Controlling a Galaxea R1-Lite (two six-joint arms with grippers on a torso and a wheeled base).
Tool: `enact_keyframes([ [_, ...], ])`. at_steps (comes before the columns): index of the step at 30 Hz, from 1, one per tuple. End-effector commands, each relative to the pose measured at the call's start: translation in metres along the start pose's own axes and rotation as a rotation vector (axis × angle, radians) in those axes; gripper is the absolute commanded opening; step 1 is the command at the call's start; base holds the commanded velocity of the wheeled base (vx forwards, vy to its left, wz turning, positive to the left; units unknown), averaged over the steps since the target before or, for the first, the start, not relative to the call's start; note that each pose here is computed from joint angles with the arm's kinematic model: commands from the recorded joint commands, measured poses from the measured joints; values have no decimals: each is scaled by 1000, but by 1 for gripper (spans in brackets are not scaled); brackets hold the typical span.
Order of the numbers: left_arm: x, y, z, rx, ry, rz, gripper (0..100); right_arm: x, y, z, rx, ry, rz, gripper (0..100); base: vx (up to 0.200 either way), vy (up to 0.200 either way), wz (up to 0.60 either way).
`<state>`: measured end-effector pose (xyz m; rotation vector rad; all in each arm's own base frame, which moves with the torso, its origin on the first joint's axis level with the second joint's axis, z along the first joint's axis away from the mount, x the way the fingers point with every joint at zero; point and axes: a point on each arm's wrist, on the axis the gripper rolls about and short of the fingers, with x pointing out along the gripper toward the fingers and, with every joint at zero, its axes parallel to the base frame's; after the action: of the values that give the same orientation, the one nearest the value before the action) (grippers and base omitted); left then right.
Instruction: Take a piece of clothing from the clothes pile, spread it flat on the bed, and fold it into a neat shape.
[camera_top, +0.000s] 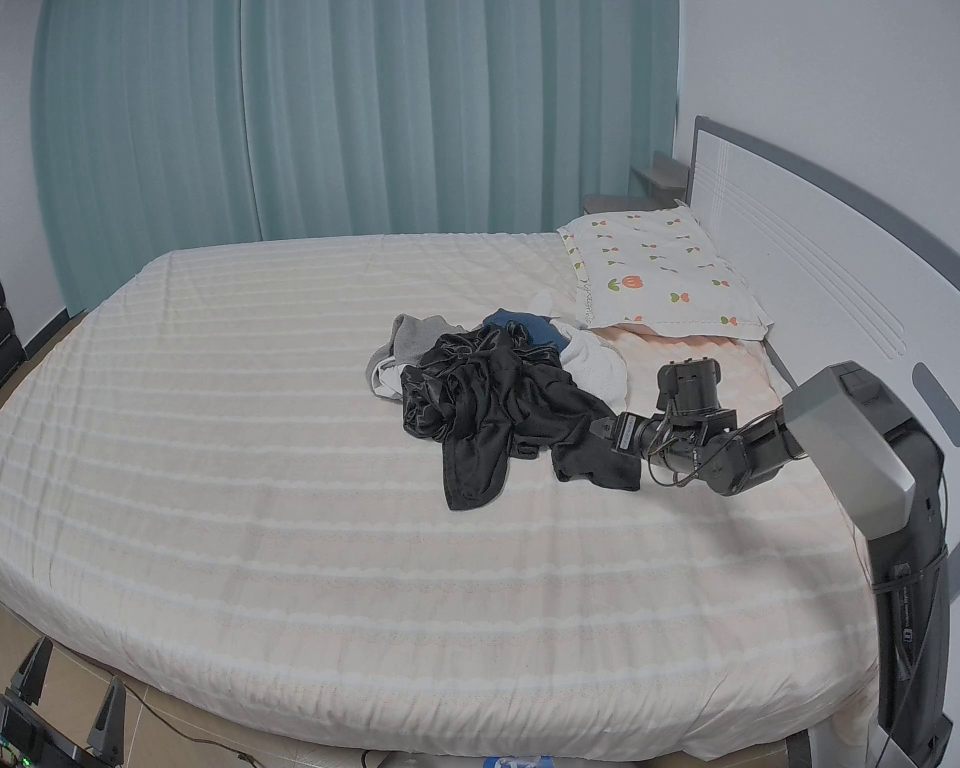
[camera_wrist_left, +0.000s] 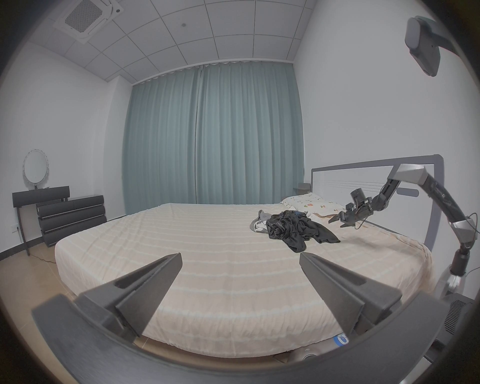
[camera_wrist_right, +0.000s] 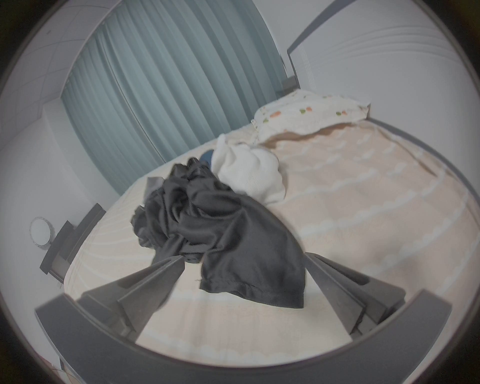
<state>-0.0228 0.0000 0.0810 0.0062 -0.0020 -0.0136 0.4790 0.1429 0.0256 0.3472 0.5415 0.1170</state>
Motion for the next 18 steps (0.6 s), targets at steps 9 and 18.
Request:
enact_keyframes([
  [9,0,0,-5,0,2,0,100,36,-15,-23,7,8,-52,100,0,0,0],
  [18,0,0,-5,1,2,0,100,48,-10,-34,5,18,-44,0,0,0,0],
])
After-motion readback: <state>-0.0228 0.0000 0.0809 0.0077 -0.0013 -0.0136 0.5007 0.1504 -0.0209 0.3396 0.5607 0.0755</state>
